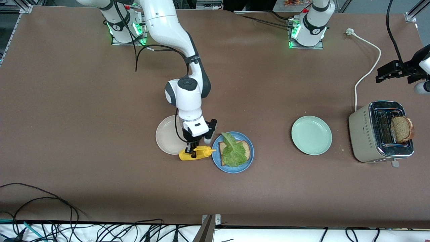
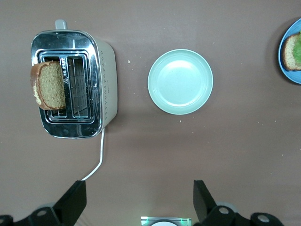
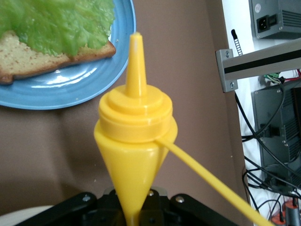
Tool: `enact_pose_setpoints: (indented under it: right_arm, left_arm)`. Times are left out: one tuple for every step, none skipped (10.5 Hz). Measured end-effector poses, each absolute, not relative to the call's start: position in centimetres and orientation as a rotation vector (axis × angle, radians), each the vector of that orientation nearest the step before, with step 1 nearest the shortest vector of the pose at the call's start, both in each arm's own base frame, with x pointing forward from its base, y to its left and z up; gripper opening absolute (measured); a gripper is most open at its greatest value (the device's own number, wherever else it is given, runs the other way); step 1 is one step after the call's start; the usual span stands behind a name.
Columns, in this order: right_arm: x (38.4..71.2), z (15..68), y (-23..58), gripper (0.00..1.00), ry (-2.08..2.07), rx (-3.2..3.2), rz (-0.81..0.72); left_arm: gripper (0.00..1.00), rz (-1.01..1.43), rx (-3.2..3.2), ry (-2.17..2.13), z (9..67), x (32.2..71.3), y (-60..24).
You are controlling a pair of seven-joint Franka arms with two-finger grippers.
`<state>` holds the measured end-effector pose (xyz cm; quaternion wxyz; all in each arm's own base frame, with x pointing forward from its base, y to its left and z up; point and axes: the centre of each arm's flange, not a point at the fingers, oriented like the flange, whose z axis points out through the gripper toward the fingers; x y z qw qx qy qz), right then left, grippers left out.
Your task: Make sandwich in blue plate with both arms
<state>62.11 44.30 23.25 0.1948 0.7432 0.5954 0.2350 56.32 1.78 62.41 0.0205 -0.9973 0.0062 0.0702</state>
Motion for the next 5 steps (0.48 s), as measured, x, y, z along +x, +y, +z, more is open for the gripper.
enact_pose_setpoints:
  right_arm:
    - [62.0,23.2,45.0,0.08,1.64,2.102,0.637]
    - [61.9,23.0,45.9,0.08,1.611,2.121,0.619]
    - [61.8,22.9,46.6,0.08,1.583,2.13,0.608]
    - [61.7,22.6,47.2,0.08,1.561,2.132,0.595]
    - [61.7,22.4,47.6,0.08,1.548,2.118,0.58]
  left_arm:
    - [1.0,0.218,-3.093,0.019,62.4,56.3,1.8]
    - [1.0,0.218,-3.093,0.019,62.4,56.3,1.8]
    - [1.0,0.218,-3.093,0.02,62.4,56.3,1.7]
    - [1.0,0.218,-3.093,0.02,62.4,56.3,1.7]
    - [1.0,0.218,-3.093,0.02,62.4,56.3,1.7]
